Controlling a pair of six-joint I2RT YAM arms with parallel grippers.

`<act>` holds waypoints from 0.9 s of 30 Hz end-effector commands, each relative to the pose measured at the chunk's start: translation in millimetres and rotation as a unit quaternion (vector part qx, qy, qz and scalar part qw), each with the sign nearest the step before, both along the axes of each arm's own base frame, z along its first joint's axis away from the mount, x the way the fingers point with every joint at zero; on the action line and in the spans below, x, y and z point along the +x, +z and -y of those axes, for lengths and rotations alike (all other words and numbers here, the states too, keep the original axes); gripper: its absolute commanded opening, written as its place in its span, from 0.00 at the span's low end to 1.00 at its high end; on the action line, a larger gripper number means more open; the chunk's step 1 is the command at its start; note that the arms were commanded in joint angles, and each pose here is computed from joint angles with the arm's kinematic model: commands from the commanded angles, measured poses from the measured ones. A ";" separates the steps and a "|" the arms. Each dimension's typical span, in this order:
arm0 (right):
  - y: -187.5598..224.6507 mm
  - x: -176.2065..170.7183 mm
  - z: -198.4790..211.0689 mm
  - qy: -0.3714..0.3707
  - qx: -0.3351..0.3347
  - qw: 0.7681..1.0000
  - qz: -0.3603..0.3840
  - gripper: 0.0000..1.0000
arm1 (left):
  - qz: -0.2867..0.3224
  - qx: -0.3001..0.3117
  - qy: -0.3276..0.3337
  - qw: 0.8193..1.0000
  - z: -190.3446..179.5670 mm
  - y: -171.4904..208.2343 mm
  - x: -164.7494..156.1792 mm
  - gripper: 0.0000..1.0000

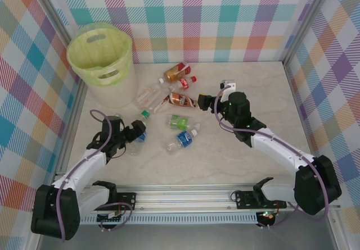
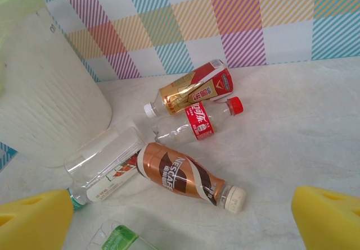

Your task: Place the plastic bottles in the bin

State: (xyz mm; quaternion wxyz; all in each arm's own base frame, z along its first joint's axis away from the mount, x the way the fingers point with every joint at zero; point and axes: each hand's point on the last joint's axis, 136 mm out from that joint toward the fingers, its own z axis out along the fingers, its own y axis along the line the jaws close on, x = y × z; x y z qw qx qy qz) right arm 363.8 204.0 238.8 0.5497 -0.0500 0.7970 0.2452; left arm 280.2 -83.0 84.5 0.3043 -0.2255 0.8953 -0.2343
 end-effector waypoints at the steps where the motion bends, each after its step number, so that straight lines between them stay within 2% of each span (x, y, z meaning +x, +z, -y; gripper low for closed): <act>1: 22.0 4.7 -6.7 0.006 0.024 0.999 0.022 1.00 | -0.069 0.065 -0.009 0.995 -10.0 -32.9 -34.9 1.00; 5: 22.6 5.8 -6.6 0.004 0.024 0.999 0.023 1.00 | -0.097 0.096 -0.030 0.990 -8.1 -48.8 -48.9 1.00; 14: 20.0 10.4 -11.4 0.007 0.030 0.999 0.014 1.00 | -0.103 0.158 -0.139 0.972 30.3 -50.4 -34.3 1.00; 18: 21.3 10.7 -10.3 0.005 0.024 1.000 0.016 1.00 | -0.121 0.189 -0.166 0.960 37.4 -55.8 -33.9 0.94; 27: 16.9 12.0 -10.6 0.004 0.022 1.000 0.010 1.00 | -0.131 0.209 -0.192 0.950 41.6 -59.5 -32.9 0.82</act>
